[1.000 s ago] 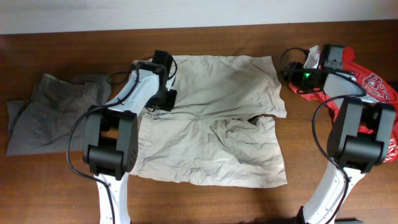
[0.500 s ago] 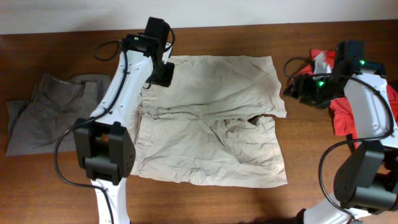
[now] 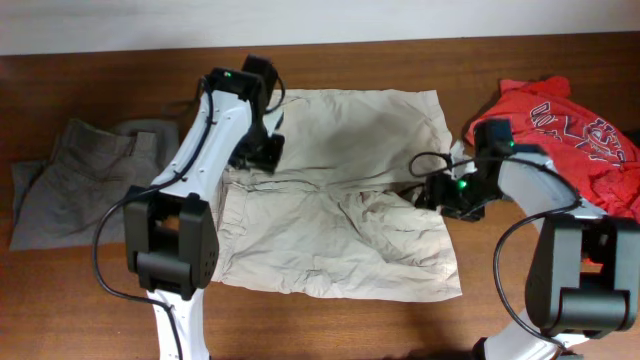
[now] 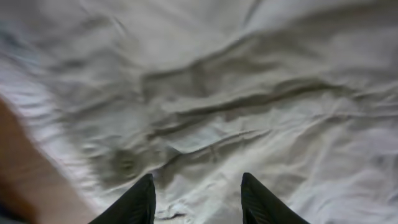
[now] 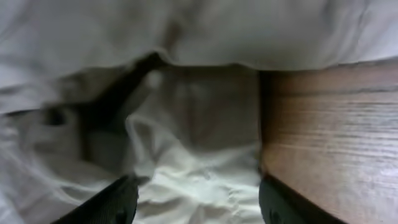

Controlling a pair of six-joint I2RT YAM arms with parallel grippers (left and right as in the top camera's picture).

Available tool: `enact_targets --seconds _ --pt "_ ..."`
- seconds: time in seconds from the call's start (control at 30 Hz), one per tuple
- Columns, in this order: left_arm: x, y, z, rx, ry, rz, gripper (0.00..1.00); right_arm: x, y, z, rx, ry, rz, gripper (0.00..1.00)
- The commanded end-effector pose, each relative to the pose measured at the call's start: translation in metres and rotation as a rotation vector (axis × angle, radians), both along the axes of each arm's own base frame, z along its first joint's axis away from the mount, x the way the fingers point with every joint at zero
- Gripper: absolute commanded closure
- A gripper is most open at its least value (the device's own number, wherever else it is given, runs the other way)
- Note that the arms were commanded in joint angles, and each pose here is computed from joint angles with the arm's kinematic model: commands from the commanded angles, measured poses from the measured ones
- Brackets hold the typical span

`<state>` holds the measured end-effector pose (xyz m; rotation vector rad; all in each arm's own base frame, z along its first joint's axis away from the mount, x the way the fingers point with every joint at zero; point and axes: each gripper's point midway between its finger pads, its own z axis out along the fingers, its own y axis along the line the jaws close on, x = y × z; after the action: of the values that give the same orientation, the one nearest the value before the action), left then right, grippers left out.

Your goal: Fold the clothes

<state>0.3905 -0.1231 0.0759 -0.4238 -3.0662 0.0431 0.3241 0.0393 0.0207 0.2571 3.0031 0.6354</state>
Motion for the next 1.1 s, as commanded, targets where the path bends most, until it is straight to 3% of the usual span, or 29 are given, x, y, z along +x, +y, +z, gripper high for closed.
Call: enact_targets --seconds 0.0,0.13,0.23,0.27,0.33,0.47,0.8,0.83,0.87,0.93,1.07 --pt "-0.021 -0.006 -0.022 -0.039 0.065 -0.008 0.57 0.0 -0.002 -0.015 -0.015 -0.031 -0.021 0.33" --pt "-0.037 -0.003 -0.053 -0.027 0.102 -0.01 0.57 0.008 -0.004 -0.019 -0.031 -0.078 -0.019 0.39" --pt "-0.049 0.001 -0.072 -0.02 0.127 -0.01 0.57 0.012 -0.005 -0.017 -0.032 -0.098 -0.019 0.61" --pt "-0.057 0.003 -0.081 -0.015 0.144 -0.009 0.57 0.012 -0.006 -0.016 -0.036 -0.099 -0.021 0.75" --pt "-0.063 0.005 -0.087 -0.01 0.157 -0.009 0.6 0.013 -0.011 -0.012 -0.04 -0.099 -0.037 0.9" --pt "-0.067 0.008 -0.09 0.0 0.165 -0.009 0.6 0.017 -0.046 0.003 -0.095 -0.083 -0.182 0.96" --pt "-0.061 0.006 -0.091 -0.007 0.14 -0.01 0.6 -0.001 -0.122 0.023 -0.191 -0.019 -0.415 0.95" --pt "-0.061 0.006 -0.092 -0.008 0.139 -0.01 0.6 0.001 -0.123 0.024 -0.191 -0.025 -0.416 0.91" --pt "-0.059 0.005 -0.092 -0.01 0.133 -0.011 0.6 0.003 -0.122 0.024 -0.188 -0.033 -0.414 0.71" --pt "-0.056 0.005 -0.091 -0.013 0.122 -0.011 0.6 0.003 -0.117 0.024 -0.176 -0.033 -0.401 0.54" --pt "-0.038 0.0 -0.063 -0.032 0.058 -0.009 0.61 0.008 -0.106 0.037 -0.12 -0.084 -0.356 0.47"
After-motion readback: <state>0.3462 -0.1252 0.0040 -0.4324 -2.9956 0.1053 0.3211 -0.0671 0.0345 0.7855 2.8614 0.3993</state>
